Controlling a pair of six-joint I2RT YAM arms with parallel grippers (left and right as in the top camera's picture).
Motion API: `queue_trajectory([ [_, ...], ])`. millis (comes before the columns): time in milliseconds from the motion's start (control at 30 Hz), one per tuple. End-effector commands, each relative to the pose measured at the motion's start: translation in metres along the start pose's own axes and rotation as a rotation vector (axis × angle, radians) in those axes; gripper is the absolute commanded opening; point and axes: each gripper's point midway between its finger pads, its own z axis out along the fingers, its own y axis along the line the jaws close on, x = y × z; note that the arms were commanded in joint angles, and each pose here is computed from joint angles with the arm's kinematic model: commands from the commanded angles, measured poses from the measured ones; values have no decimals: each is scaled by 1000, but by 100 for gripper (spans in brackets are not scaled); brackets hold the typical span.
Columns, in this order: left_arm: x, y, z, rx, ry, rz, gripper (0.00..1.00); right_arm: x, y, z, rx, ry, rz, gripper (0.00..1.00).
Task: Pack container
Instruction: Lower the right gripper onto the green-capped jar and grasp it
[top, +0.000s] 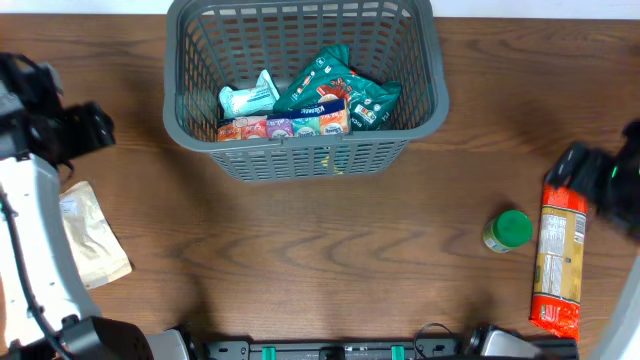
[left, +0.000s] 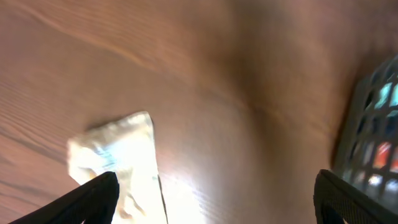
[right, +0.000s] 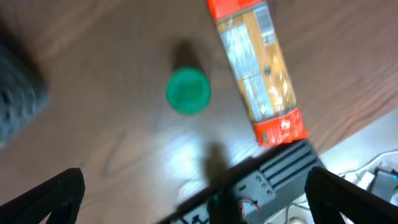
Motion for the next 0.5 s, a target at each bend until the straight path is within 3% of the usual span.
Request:
queue_trajectory([
  [0, 17, -4, 18, 22, 43, -14, 85, 34, -6, 12, -2, 46, 13, 99],
  [100, 18, -10, 23, 40, 41, -2, 85, 50, -13, 33, 27, 78, 10, 99],
  [467, 16, -30, 23, 66, 30, 44, 86, 57, -5, 119, 4, 118, 24, 99],
])
